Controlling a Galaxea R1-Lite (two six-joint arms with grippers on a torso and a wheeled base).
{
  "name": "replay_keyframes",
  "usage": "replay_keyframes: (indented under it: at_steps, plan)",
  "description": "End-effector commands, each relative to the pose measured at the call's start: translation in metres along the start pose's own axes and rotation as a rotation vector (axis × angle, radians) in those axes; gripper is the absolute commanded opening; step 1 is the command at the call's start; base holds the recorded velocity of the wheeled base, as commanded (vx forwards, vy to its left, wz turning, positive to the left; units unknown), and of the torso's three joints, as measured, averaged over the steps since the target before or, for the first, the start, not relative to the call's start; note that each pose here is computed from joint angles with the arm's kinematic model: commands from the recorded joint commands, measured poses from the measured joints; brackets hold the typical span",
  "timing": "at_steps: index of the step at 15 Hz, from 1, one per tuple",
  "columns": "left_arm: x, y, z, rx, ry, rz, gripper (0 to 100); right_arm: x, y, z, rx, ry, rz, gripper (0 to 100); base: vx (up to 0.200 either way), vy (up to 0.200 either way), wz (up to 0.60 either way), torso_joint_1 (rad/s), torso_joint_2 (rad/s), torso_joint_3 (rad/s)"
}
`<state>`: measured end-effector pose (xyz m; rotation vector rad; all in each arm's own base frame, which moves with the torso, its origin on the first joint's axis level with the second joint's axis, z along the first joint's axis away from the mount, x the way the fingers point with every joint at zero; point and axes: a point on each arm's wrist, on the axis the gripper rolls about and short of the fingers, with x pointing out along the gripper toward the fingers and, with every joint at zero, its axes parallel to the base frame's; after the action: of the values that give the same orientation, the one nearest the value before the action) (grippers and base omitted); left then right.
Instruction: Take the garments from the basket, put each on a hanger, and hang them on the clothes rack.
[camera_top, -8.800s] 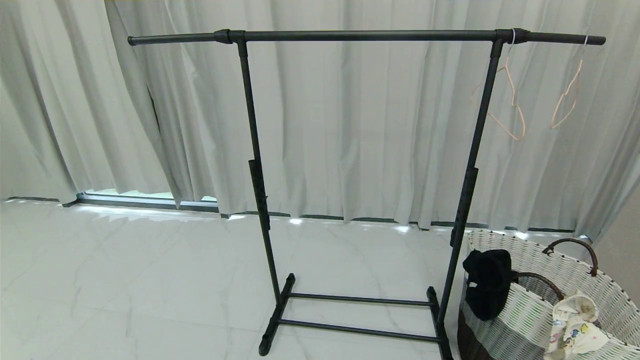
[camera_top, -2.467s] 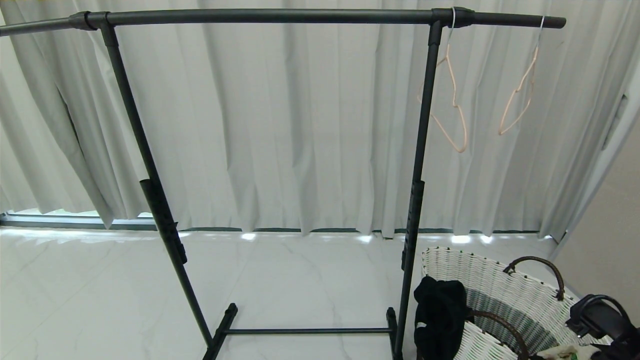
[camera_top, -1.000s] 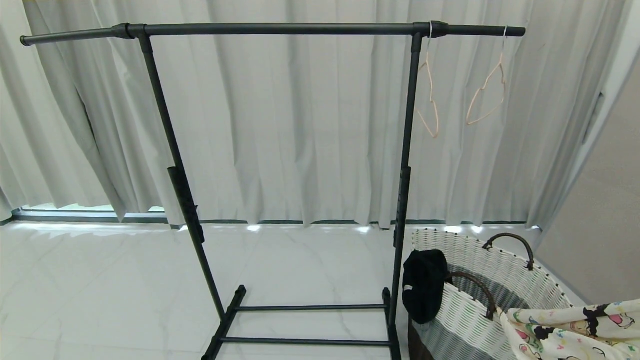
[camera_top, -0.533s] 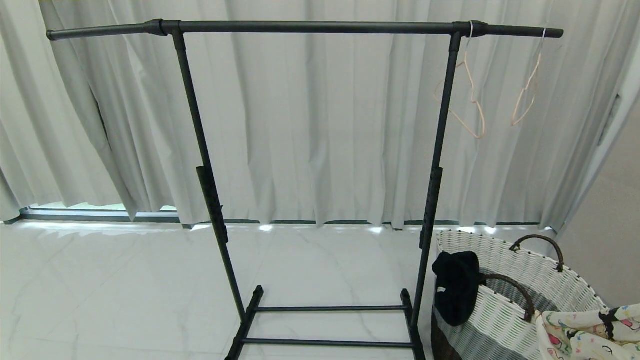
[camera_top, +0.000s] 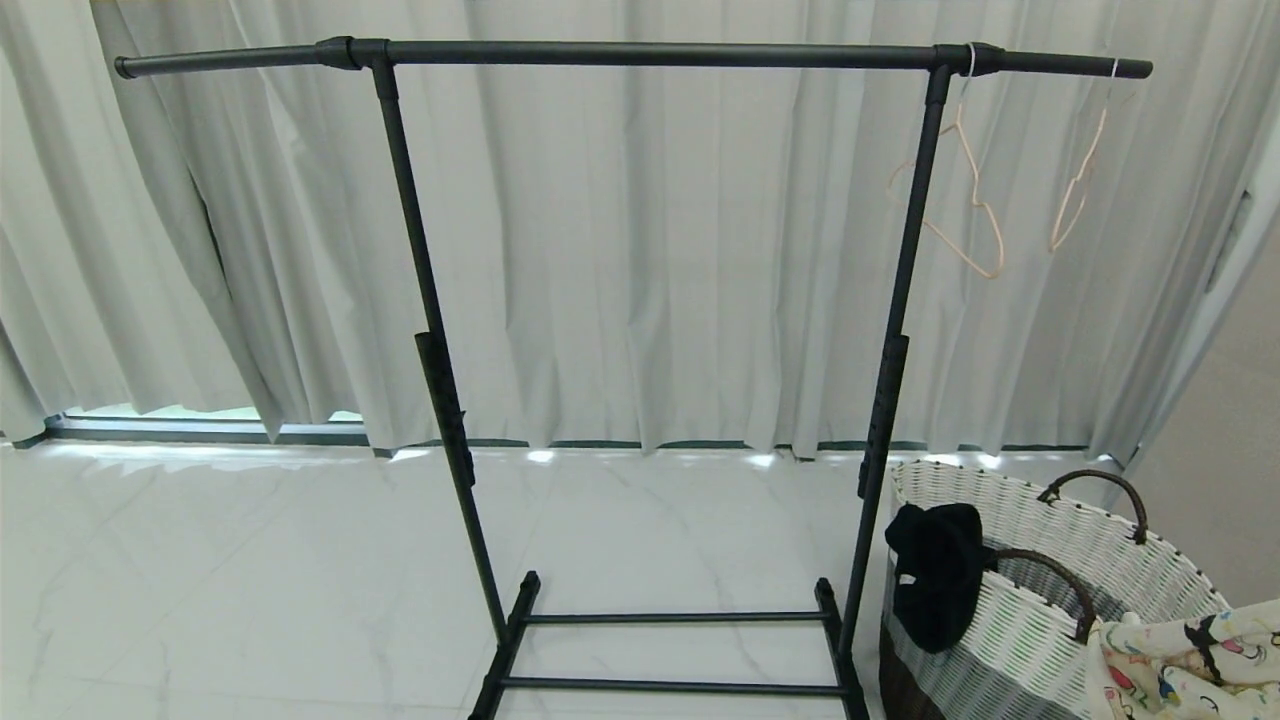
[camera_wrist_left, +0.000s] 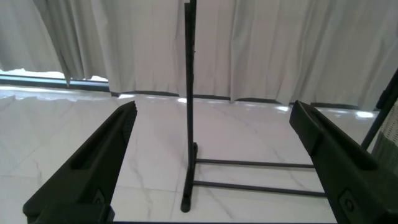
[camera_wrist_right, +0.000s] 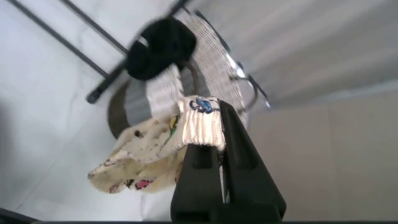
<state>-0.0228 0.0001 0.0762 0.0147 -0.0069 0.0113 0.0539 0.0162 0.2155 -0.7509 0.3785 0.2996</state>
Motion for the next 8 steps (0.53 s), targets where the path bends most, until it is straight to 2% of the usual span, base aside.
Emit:
replay_keyframes:
  at_steps: [1, 3, 4, 6, 8]
  plan:
    - [0.000, 0.000, 0.000, 0.001, -0.001, 0.001, 100, 0.008, 0.002, 0.012, -0.046, -0.034, 0.084, 0, 0.000, 0.000, 0.00, 0.000, 0.00, 0.000]
    - [0.000, 0.000, 0.000, 0.001, -0.001, 0.001, 100, 0.017, 0.004, 0.031, -0.051, -0.075, 0.172, 0, 0.000, 0.000, 0.00, 0.000, 0.00, 0.000]
    - [0.000, 0.000, 0.000, 0.001, -0.001, 0.001, 100, 0.024, 0.009, 0.056, -0.046, -0.123, 0.263, 0, 0.000, 0.000, 0.00, 0.000, 0.00, 0.000]
    - [0.000, 0.000, 0.000, 0.001, -0.001, 0.001, 100, 0.036, 0.024, 0.101, 0.008, -0.160, 0.393, 0, 0.000, 0.000, 0.00, 0.000, 0.00, 0.000]
    - [0.000, 0.000, 0.000, 0.001, -0.001, 0.001, 100, 0.048, 0.035, 0.142, 0.086, -0.174, 0.453, 0, 0.000, 0.000, 0.00, 0.000, 0.00, 0.000]
